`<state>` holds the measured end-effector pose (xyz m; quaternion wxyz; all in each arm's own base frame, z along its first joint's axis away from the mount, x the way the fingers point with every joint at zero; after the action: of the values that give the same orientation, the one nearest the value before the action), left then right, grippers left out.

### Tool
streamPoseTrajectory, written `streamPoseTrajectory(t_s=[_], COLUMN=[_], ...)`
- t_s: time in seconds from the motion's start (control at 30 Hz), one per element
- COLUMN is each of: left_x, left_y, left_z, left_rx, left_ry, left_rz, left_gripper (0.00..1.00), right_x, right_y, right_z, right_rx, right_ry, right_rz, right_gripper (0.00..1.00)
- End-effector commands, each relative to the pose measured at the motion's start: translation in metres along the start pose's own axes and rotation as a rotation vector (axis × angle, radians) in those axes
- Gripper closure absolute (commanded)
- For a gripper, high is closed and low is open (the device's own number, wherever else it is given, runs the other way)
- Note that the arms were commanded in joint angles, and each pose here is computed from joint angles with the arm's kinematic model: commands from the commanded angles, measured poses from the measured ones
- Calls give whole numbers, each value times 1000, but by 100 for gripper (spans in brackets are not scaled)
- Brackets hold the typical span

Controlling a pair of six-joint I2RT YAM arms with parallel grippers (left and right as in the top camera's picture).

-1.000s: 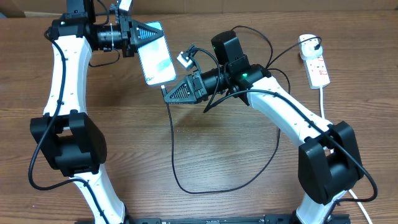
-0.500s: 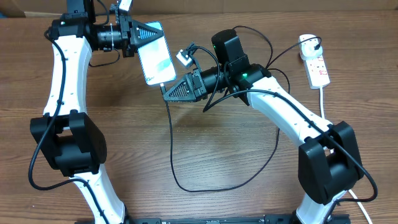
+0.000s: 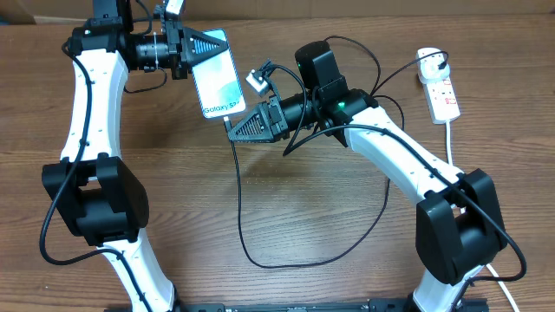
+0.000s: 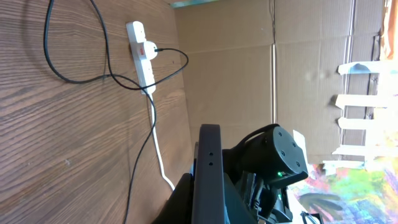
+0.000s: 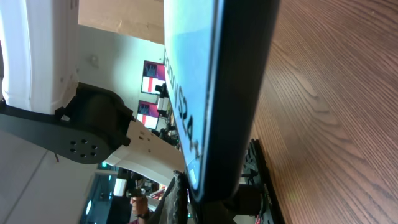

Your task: Plug charger to phone and switch on socket

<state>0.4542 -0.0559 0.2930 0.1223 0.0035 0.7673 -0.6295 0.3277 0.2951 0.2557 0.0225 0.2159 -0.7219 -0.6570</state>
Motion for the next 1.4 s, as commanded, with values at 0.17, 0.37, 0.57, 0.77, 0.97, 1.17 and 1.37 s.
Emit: streamPoseTrajectory(t_s=[0.17,0.37,0.57,0.77,0.97,1.17,1.37], left_x=[3,3,3,3,3,3,3], left_y=[-19,-19,-19,-20,-20,-20,-20], left_z=[0,0,0,0,0,0,0], left_rx=[60,56,57,63,63,63,63], left_ry=[17,16,17,19,18,18,18], left_rz=[27,27,26,25,25,25,23], left_gripper=[96,96,96,96,96,96,96], right_x=[1,1,0,-2,-2,-1,-1], right_y=[7,9,8,6,6,7,7], right_z=[1,1,-4,-9,-10,-7,-7], right_rx=[-24,-37,-34,-32,-32,-34,-33], right_ry=[14,20,11,0,-1,5,6], right_rz=[-29,-41,-39,-34,-33,-35,-31], right_gripper=[96,96,96,96,96,96,96])
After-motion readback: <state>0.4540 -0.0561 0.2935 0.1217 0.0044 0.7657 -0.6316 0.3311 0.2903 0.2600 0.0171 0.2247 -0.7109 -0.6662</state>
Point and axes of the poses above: each gripper's point midway between its finger pads, its own z axis out along the fingers, its own y axis along the line the jaws close on, x = y × z, the point moved 7 cm from there along -z, back along the fingers, and after that the axes turned 2 degrees about z, right-handed, at the moved point
